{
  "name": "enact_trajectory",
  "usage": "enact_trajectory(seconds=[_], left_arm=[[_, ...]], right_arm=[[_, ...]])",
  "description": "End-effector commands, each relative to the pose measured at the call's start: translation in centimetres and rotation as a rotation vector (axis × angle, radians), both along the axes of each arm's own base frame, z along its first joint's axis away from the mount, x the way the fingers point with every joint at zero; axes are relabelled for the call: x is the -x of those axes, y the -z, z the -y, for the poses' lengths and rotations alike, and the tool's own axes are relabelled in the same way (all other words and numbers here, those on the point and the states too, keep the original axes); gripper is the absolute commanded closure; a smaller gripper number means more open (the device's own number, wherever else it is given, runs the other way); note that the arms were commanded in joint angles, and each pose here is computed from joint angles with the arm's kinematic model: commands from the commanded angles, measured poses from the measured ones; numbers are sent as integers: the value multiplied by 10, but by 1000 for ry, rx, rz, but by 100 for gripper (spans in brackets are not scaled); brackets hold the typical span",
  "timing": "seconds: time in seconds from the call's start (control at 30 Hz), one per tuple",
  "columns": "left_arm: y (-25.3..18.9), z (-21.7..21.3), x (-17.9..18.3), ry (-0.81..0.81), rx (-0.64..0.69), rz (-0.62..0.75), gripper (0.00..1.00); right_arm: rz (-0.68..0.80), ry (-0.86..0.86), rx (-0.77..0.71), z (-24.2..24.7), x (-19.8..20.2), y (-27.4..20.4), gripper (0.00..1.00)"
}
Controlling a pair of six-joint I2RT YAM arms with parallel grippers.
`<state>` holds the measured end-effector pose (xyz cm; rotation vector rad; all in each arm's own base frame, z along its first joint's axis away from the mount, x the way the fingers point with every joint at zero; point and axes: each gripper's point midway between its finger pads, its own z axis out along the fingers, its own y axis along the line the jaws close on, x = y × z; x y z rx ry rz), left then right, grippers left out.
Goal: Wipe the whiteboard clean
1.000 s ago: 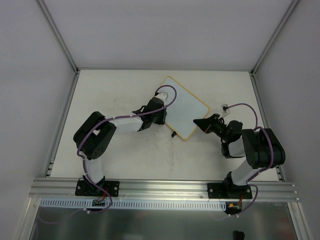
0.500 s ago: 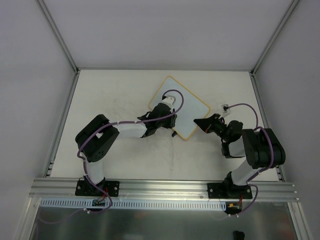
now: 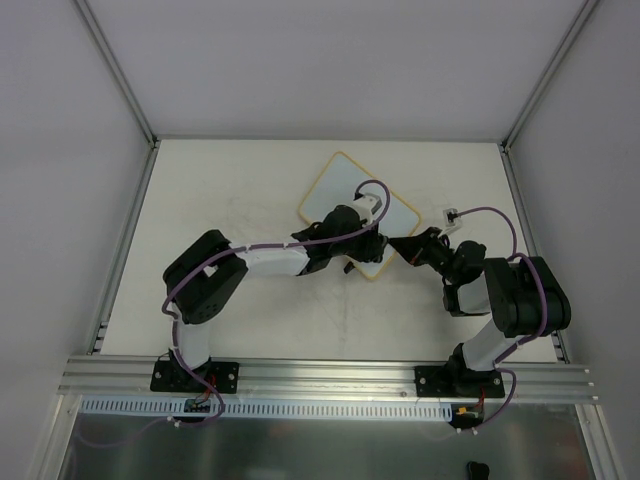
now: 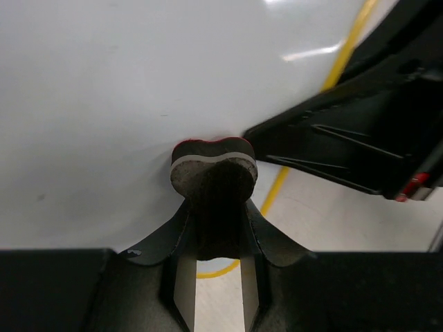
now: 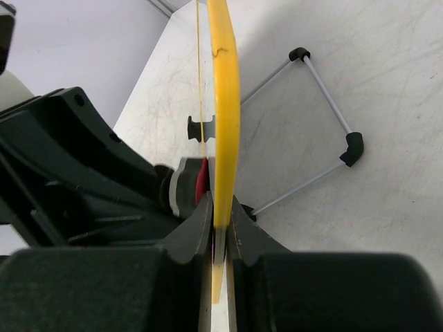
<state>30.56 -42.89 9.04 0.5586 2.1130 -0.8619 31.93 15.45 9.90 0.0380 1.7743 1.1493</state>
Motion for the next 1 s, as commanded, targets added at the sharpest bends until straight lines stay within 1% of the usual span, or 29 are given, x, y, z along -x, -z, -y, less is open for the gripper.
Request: enact_trajectory(seconds=[0.0, 0.03, 0.07, 0.13, 0.17, 0.2, 0.23, 0.27, 0.3, 0.33, 0.37, 0.4, 0.43, 0.47, 0.53, 0.57, 0.63, 0.7, 0.73, 0.87, 0.97], left_arm=[[-16, 52, 52, 217, 126, -37, 100], [-16, 50, 55, 221, 126, -44, 100], [-33, 47, 56, 220, 152, -25, 100], [-42, 37, 60, 212, 150, -9, 100], [-69, 30, 60, 203, 174, 28, 100], [-77, 23, 56, 164, 161, 48, 100], [-74, 10, 55, 140, 111, 35, 100], [-94, 0, 56, 122, 124, 58, 100], [-101, -10, 54, 101, 121, 62, 100], [-94, -27, 50, 51, 99, 47, 100], [-108, -40, 52, 32, 116, 53, 100], [-110, -51, 52, 13, 119, 41, 100], [-99, -63, 54, -13, 108, 1, 100], [-106, -79, 50, -49, 121, 1, 100], [-85, -102, 57, -91, 71, -58, 100], [-89, -114, 57, -119, 74, -52, 100], [-66, -140, 58, -183, 26, -108, 100], [-61, -160, 55, -234, 19, -123, 100], [-45, -172, 60, -258, -28, -170, 100], [-9, -193, 58, -298, -110, -276, 100], [7, -202, 57, -329, -138, -316, 100]], right_arm=[[174, -68, 63, -10, 4, -15, 100], [173, -68, 64, -10, 4, -14, 100], [175, -69, 63, -10, 4, -15, 100], [175, -69, 64, -10, 4, -15, 100], [175, -69, 64, -10, 4, -15, 100], [174, -68, 63, -10, 4, -15, 100], [174, -69, 63, -10, 4, -15, 100], [174, -71, 63, -10, 4, -15, 100], [174, -68, 63, -10, 4, -15, 100], [177, -69, 63, -10, 3, -16, 100], [177, -69, 63, -10, 3, -16, 100], [175, -69, 63, -10, 3, -15, 100], [174, -69, 62, -10, 3, -15, 100], [176, -69, 61, -10, 3, -16, 100], [175, -72, 60, -10, 3, -16, 100], [176, -71, 60, -11, 3, -16, 100], [179, -74, 61, -11, 3, -17, 100], [178, -71, 62, -10, 3, -16, 100], [179, -74, 61, -11, 3, -17, 100], [180, -73, 61, -11, 3, -17, 100], [179, -73, 60, -11, 3, -17, 100]])
